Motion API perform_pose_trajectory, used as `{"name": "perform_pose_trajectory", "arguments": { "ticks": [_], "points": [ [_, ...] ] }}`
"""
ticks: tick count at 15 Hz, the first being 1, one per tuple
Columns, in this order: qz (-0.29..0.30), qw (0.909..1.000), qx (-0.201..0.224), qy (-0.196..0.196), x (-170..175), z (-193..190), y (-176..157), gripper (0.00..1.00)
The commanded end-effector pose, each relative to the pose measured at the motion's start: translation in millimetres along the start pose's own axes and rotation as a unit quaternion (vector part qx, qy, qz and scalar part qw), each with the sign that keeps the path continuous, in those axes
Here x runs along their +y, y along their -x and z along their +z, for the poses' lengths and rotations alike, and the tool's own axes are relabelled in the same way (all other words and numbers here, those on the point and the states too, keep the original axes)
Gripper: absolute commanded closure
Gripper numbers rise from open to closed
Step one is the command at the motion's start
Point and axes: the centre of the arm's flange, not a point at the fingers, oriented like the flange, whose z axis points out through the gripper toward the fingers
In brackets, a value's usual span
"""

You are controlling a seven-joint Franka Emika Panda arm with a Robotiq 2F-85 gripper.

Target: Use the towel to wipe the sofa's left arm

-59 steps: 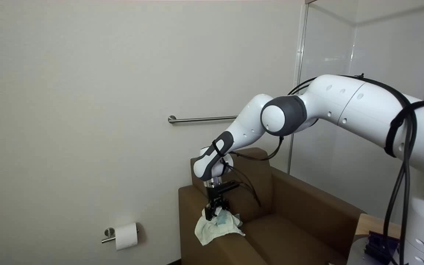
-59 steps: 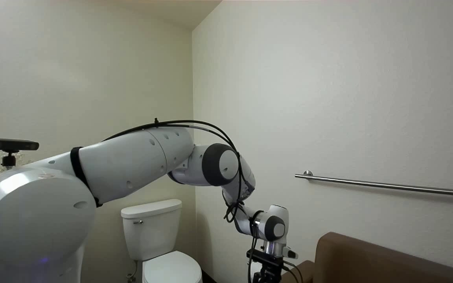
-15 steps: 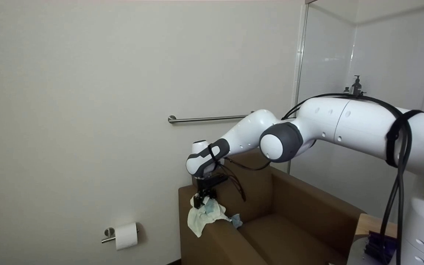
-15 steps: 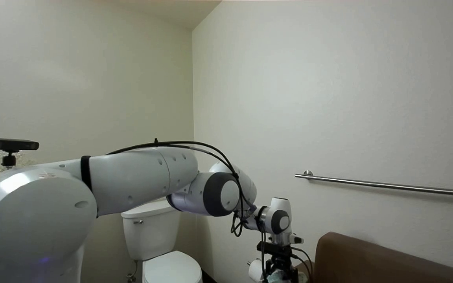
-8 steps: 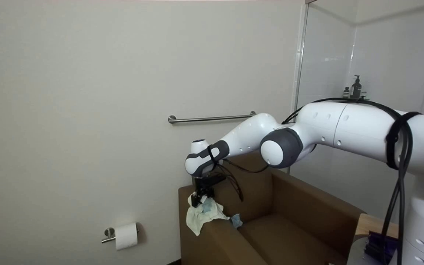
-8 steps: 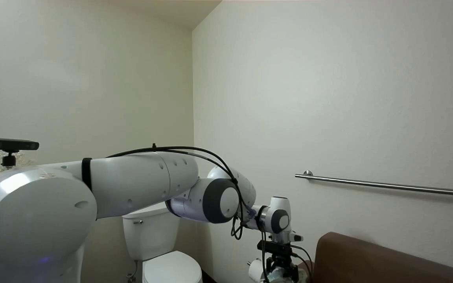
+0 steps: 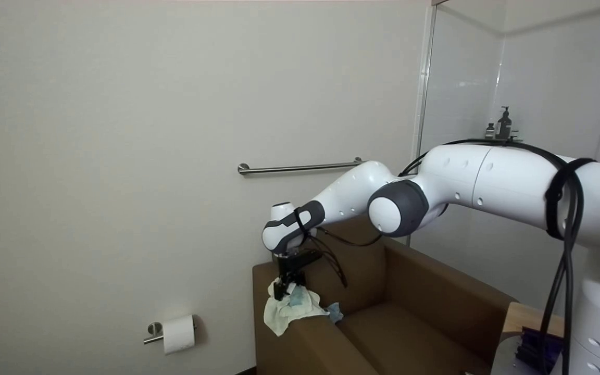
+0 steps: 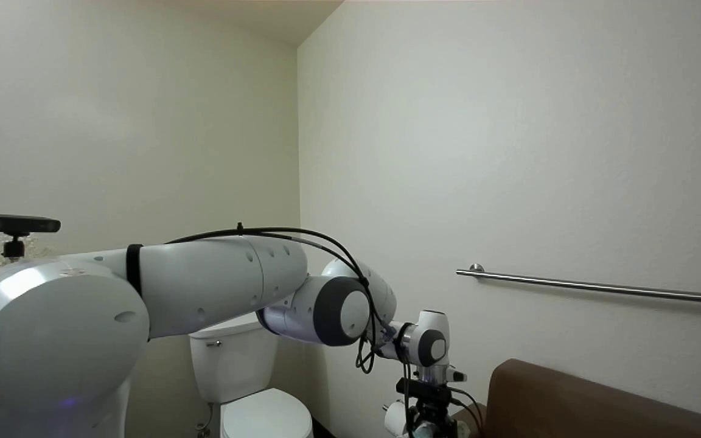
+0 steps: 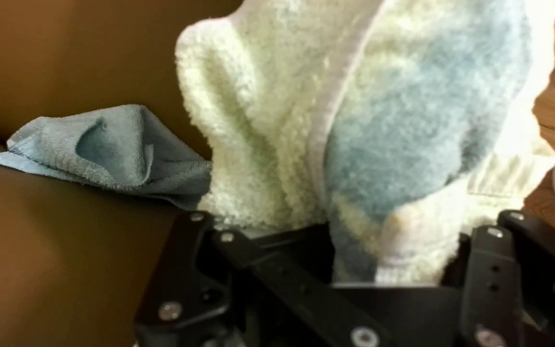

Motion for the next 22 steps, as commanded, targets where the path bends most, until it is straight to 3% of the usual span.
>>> {"name": "perform_pose_trajectory", "arguments": {
  "ticks": [1, 7, 15, 22],
  "points": [
    [-0.017, 0.9990, -0.038, -0.017, -1.1, 7.3, 56.0, 0.96],
    [0.000, 0.9981, -0.048, -0.039, -3.4, 3.6, 91.8, 0.96],
    [0.041, 0.9990, -0.013, -0.015, -12.2, -6.9, 120.4, 0.96],
    [0.093, 0.9952, -0.028, -0.006, -16.2, -17.9, 165.3, 0.96]
  ]
}}
